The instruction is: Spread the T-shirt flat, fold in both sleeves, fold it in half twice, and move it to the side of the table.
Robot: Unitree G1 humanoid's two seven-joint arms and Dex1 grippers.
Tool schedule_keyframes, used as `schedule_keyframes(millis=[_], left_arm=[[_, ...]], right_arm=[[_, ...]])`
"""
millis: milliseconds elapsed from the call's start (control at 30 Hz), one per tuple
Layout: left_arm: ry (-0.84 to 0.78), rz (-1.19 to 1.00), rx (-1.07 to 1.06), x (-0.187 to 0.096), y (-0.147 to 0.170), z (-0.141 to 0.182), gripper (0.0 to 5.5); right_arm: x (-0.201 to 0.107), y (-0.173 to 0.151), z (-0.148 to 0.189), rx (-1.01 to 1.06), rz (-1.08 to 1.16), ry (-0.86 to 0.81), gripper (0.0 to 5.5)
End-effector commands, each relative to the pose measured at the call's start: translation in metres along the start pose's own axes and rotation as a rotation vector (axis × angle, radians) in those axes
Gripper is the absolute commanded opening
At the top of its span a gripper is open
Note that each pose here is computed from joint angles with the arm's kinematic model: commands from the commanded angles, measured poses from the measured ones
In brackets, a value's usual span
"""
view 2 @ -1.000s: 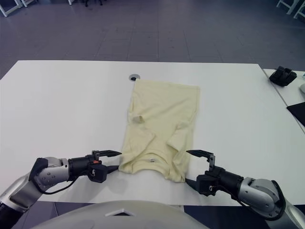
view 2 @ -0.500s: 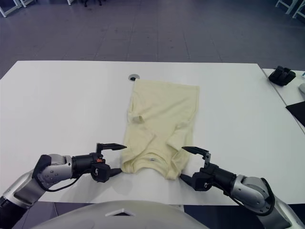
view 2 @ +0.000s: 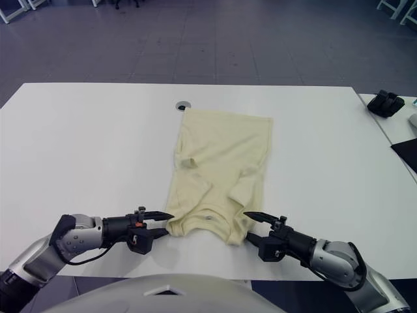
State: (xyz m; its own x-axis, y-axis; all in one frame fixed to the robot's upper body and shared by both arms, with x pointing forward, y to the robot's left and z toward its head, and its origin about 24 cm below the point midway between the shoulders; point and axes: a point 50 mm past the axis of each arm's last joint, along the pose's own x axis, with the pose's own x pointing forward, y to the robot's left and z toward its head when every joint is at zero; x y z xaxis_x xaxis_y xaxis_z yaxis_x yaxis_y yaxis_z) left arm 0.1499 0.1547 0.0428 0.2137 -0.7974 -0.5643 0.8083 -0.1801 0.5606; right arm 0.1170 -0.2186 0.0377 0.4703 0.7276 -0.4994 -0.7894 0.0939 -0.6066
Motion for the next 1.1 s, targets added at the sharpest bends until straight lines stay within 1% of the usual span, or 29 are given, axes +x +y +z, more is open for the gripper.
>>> schedule_keyframes(millis=[33, 133, 233, 400, 533, 600, 700, 833, 900, 967, 1100], left_arm=[[0.111, -0.119, -0.036, 0.002, -0.02, -0.017, 0.98], [0.116, -0.106, -0.048, 0.002, -0.021, -0.016, 0.41], [0.122, -0.103, -0.052, 0.001, -0.021, -0.017, 0.0], [0.129, -0.137, -0.052, -0.006, -0.019, -0.02, 0.0], [0.13, -0.184, -0.089, -0.015, -0.013, -0.02, 0.0], [0.146, -0.261, -0.129, -0.022, -0.013, -0.02, 0.0], [0.116, -0.341, -0.228, -0.03, -0.014, -0.011, 0.0], [0.056, -0.452, -0.328, -0.038, -0.018, 0.005, 0.0], [0.029, -0.492, -0.374, -0.042, -0.018, 0.01, 0.0], [0.006, -0.513, -0.419, -0.045, -0.016, 0.013, 0.0], [-0.057, -0.542, -0.518, -0.052, -0.01, 0.02, 0.0]], right_arm=[[-0.007, 0.038, -0.025, 0.047, 0.243, 0.191, 1.93], [-0.006, 0.035, -0.026, 0.036, 0.258, 0.182, 1.37], [-0.006, 0.034, -0.027, 0.028, 0.271, 0.177, 0.92], [-0.008, 0.027, -0.027, 0.061, 0.3, 0.166, 0.06], [-0.011, 0.021, -0.027, 0.076, 0.331, 0.156, 0.01], [-0.011, 0.017, -0.027, 0.098, 0.344, 0.151, 0.01], [-0.015, 0.017, -0.018, 0.17, 0.383, 0.138, 0.01], [-0.023, 0.02, -0.001, 0.308, 0.495, 0.123, 0.01], [-0.027, 0.018, 0.016, 0.391, 0.566, 0.098, 0.01], [-0.027, 0.009, 0.043, 0.486, 0.624, 0.04, 0.01], [-0.023, -0.019, 0.079, 0.575, 0.643, -0.022, 0.01]])
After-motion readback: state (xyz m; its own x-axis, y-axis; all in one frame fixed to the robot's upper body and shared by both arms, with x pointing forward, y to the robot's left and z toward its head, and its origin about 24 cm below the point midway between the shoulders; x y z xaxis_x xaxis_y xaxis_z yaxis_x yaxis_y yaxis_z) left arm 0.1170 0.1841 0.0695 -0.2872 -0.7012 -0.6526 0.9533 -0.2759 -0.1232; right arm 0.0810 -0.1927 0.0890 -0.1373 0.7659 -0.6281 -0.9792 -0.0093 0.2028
